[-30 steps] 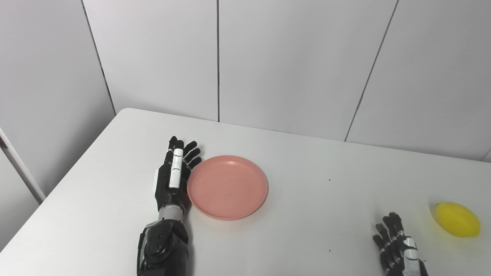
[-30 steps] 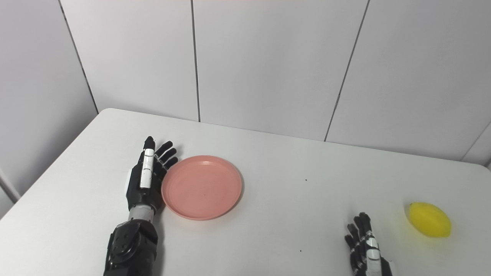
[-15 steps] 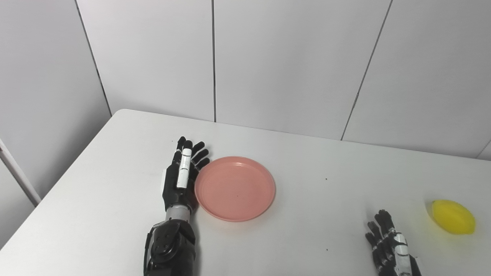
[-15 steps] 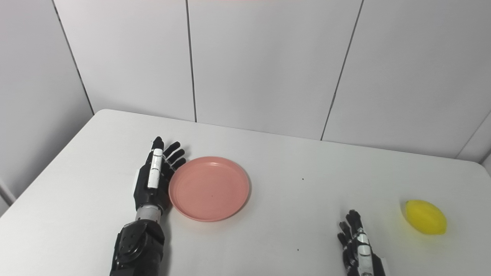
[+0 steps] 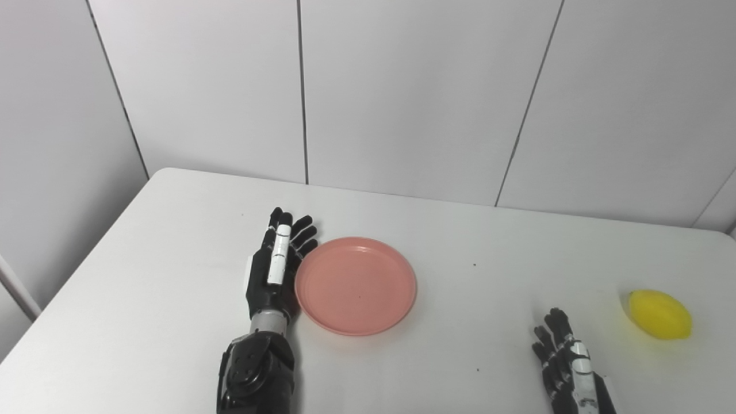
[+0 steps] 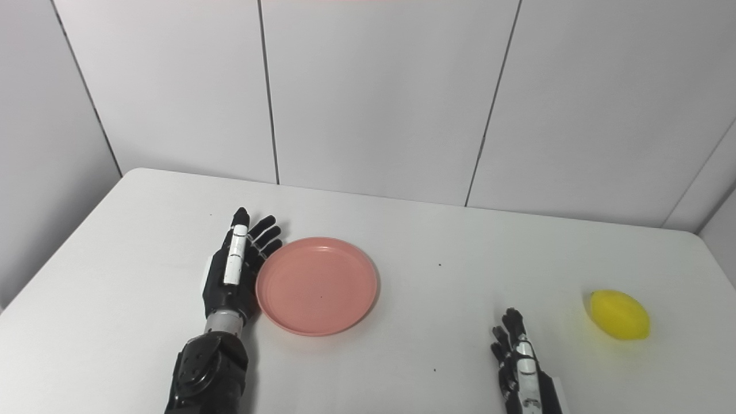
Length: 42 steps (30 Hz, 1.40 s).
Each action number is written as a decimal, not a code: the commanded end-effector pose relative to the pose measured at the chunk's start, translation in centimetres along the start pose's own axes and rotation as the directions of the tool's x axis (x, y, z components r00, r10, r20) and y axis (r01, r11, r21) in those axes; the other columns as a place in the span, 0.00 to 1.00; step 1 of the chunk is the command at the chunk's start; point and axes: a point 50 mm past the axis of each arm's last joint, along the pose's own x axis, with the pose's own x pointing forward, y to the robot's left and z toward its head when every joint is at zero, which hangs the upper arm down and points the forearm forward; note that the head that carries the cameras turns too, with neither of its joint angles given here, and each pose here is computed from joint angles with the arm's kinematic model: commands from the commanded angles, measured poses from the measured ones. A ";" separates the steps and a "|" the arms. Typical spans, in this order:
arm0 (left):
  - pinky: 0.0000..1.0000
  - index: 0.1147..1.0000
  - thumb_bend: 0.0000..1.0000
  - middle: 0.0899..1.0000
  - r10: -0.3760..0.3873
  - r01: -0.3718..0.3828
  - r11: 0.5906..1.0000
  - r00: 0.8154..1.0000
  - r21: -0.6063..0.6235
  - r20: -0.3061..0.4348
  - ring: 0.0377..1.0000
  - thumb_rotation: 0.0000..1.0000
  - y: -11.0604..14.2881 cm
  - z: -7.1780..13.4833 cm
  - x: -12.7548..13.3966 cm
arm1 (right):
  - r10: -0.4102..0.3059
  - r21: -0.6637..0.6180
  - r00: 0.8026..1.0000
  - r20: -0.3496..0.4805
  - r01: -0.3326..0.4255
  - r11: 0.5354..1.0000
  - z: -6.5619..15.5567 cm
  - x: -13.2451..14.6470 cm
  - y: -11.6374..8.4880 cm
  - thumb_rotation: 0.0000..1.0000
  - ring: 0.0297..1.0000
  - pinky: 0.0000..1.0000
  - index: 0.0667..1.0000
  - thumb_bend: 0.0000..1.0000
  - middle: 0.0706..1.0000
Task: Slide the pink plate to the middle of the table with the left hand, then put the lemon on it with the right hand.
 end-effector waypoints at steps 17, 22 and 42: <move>0.81 0.98 0.71 0.76 -0.082 0.070 0.993 0.989 -0.100 -0.119 0.79 0.66 -2.8 -2.0 -1.1 | -0.004 0.016 1.000 -0.015 0.004 1.000 0.0 0.7 2.3 0.94 0.95 0.96 0.94 0.72 0.96; 0.79 1.00 0.73 0.76 -0.086 0.072 0.991 0.989 -0.115 -0.124 0.77 0.63 -3.3 -2.3 -1.5 | -0.001 0.014 1.000 -0.013 0.002 1.000 0.1 0.8 2.9 0.93 0.95 0.96 0.93 0.71 0.96; 0.82 1.00 0.71 0.73 -0.128 0.118 0.989 0.984 -0.086 -0.124 0.76 0.56 -5.1 -3.6 -3.0 | -0.009 0.021 1.000 -0.019 0.009 1.000 0.3 1.0 3.9 0.91 0.94 0.95 0.92 0.76 0.95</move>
